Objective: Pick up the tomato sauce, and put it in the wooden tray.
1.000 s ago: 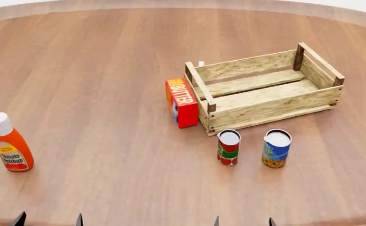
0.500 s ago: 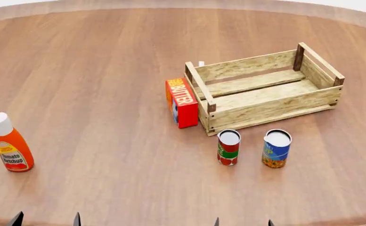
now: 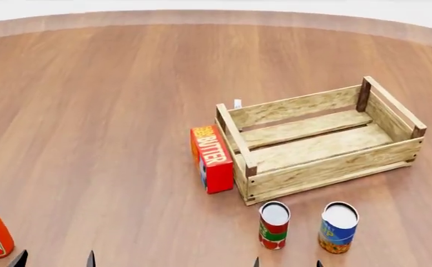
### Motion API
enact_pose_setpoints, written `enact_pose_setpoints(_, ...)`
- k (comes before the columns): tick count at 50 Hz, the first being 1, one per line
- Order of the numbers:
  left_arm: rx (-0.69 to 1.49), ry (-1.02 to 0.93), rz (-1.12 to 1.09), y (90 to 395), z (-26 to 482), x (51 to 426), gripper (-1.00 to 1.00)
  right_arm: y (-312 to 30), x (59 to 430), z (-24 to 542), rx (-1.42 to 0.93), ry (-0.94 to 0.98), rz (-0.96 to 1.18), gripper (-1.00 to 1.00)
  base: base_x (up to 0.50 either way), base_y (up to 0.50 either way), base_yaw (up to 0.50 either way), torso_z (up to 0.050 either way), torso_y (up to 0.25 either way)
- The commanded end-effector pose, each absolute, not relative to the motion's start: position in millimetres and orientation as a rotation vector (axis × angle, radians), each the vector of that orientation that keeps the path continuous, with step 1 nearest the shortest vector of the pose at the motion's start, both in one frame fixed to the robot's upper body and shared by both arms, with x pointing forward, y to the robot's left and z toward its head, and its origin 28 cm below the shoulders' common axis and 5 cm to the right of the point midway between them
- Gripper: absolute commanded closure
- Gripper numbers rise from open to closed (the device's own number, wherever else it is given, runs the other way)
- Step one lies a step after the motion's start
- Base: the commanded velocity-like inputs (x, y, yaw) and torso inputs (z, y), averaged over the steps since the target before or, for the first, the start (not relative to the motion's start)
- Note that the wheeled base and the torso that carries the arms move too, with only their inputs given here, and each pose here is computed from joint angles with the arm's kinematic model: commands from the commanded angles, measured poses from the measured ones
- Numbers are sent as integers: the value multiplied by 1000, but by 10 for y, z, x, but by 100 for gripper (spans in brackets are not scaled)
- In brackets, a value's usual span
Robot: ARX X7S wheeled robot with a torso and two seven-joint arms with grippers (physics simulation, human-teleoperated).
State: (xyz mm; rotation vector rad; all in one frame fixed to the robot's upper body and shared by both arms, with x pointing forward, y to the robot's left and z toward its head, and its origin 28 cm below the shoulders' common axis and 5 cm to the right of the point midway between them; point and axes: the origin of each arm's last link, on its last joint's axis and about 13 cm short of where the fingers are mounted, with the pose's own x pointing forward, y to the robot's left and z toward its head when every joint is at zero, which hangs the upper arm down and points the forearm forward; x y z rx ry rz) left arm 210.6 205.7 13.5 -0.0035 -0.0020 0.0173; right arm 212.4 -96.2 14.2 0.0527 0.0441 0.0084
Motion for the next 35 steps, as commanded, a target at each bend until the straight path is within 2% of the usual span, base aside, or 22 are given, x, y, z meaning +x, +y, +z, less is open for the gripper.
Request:
enact_pose_setpoints(1,-3,-1,17,2056,132,2112,-100,-962,2128,141,52,45,12,-100,500,0,0,0,0)
enact_pose_setpoints(35,-4,0,17,2055,136,2109,-100,-952,2126,138,46,47,14,-100,500,0,0,0,0)
